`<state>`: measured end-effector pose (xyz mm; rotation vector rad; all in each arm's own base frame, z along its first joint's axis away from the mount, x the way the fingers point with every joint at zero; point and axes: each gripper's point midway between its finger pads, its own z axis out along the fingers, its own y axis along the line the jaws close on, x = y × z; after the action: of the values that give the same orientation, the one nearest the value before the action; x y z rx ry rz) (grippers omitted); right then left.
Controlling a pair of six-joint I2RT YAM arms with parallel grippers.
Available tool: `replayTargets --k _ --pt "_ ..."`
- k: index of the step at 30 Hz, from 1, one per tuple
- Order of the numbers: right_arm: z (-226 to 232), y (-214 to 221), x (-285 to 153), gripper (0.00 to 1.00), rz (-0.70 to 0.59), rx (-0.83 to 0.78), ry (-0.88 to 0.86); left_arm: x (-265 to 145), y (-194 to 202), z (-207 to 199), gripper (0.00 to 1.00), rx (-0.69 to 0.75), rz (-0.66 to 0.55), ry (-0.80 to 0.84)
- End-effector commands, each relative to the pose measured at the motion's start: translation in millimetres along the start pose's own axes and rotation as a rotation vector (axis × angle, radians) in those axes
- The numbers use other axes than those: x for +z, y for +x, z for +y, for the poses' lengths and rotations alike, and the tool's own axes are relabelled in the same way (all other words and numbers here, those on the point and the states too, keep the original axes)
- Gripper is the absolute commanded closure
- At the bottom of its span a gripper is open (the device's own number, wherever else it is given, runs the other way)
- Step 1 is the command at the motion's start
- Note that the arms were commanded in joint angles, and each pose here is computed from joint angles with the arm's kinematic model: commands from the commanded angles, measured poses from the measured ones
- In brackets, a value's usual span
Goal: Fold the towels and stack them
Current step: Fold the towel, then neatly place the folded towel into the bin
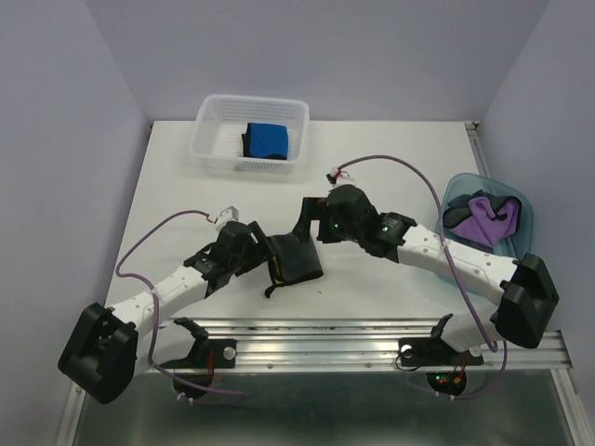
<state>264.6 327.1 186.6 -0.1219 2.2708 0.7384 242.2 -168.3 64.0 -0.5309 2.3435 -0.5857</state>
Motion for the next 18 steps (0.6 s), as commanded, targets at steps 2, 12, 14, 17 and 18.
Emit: replayTargets --k 2,12,14,17,18 --pt "-28 -4 -11 0.00 -0.073 0.016 0.095 9 -4 -10 0.14 0.046 -0.006 0.033" --pt "-36 3 -12 0.00 -0.053 0.006 0.113 45 -11 10 0.30 0.107 -0.023 -0.140" --pt "-37 2 -12 0.00 -0.058 0.004 0.118 49 -11 12 0.32 0.125 -0.020 -0.156" --pt "-40 1 -13 0.00 -0.065 -0.003 0.126 54 -5 12 0.38 0.161 0.000 -0.168" --pt "-40 0 -13 0.00 -0.069 -0.002 0.126 55 -5 11 0.39 0.168 -0.002 -0.169"
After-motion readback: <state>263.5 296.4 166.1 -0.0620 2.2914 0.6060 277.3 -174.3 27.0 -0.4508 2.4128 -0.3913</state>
